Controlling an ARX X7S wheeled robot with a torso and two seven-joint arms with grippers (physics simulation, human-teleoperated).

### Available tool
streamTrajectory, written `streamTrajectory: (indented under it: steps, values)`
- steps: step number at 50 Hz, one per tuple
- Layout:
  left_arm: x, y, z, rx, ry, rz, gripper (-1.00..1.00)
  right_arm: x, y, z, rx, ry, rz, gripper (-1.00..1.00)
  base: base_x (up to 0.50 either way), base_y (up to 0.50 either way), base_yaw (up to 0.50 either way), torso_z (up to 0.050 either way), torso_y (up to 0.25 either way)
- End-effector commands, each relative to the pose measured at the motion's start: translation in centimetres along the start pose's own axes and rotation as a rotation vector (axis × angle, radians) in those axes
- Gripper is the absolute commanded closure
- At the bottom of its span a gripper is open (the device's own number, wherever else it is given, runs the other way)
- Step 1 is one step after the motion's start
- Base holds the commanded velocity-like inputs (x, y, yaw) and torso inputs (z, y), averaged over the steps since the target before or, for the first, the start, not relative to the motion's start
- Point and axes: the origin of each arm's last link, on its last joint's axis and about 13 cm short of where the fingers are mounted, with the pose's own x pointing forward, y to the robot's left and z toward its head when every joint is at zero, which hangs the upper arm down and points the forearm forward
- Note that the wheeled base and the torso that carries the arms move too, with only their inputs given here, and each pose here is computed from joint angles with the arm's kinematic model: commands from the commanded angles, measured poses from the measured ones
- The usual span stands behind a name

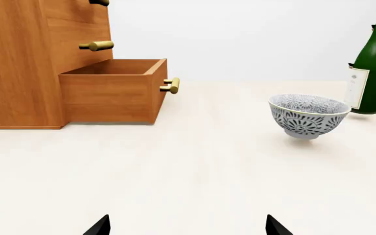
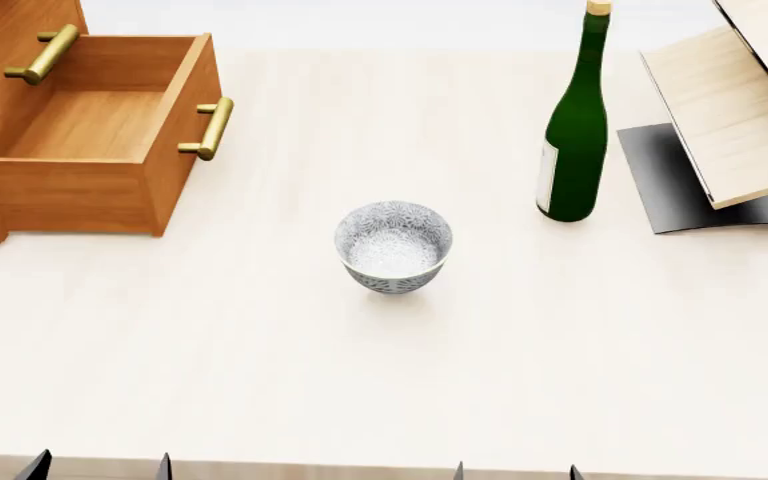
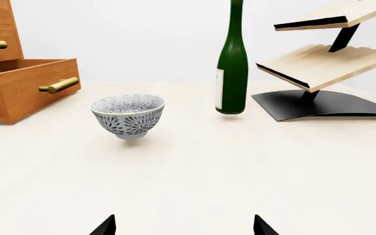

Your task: Close the bottom drawer of the cabinet.

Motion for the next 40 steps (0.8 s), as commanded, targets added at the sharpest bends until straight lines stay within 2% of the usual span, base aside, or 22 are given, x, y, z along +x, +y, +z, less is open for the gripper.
streamTrajectory:
  steps: [1,16,18,20,24,25,26,28,29,30,35,38,40]
  values:
    - [0.0,0.0,0.1,0.001,0.0,0.0,-1.0,0.0,0.0,-0.1,-0.011,0.002,-0.002,-1.0,0.0,0.0,0.0,0.0,0.0]
    - [-0.1,0.0,0.0,0.022,-0.006,-0.005,-1.0,0.0,0.2,0.0,-0.015,-0.009,0.005,-1.0,0.0,0.0,0.0,0.0,0.0]
    - [-0.1,-0.1,0.0,0.011,-0.006,-0.025,-1.0,0.0,0.2,0.0,0.01,-0.008,0.009,-1.0,0.0,0.0,0.0,0.0,0.0]
    - [0.0,-0.1,0.1,0.044,-0.013,0.001,-1.0,0.0,0.3,0.0,-0.009,-0.003,0.004,-1.0,0.0,0.0,0.0,0.0,0.0]
    - [0.0,0.0,0.8,0.049,-0.061,0.037,-1.0,-0.2,0.5,0.0,-0.01,0.002,0.004,-1.0,0.0,0.0,0.0,0.0,0.0]
    - [0.0,-0.1,1.1,0.084,-0.077,0.043,-1.0,-0.3,0.5,0.0,-0.011,0.005,0.007,-1.0,0.0,0.0,0.0,0.0,0.0]
    - [-0.1,-0.1,1.4,0.1,-0.092,0.052,-1.0,-0.4,0.5,0.3,-0.012,-0.005,0.008,-1.0,0.0,0.0,0.0,0.0,0.0]
    - [0.0,0.0,2.1,0.211,-0.152,0.081,-1.0,-0.3,0.6,2.1,-0.036,-0.032,0.014,-1.0,0.0,0.0,0.0,0.0,0.0]
    - [-0.1,0.1,2.8,0.228,-0.179,0.08,-1.0,-0.5,0.6,3.3,0.008,-0.043,0.049,-1.0,0.0,0.0,0.0,0.0,0.0]
    - [-0.2,0.2,3.7,0.247,-0.199,0.1,-1.0,-0.6,0.5,4.5,0.015,-0.072,0.033,-1.0,0.0,0.0,0.0,0.0,0.0]
    - [-0.2,0.7,6.8,0.211,-0.242,0.13,-1.0,-1.2,0.5,8.1,0.007,-0.123,0.023,-1.0,0.0,0.0,0.0,0.0,0.0]
    - [-0.3,1.0,8.2,0.22,-0.271,0.161,-1.0,-1.6,0.4,9.8,-0.018,-0.166,0.015,-1.0,0.0,0.0,0.0,0.0,0.0]
    - [-0.6,1.1,9.3,0.226,-0.297,0.166,-1.0,-1.9,0.4,11.1,-0.004,-0.193,0.011,-1.0,0.0,0.0,0.0,0.0,0.0]
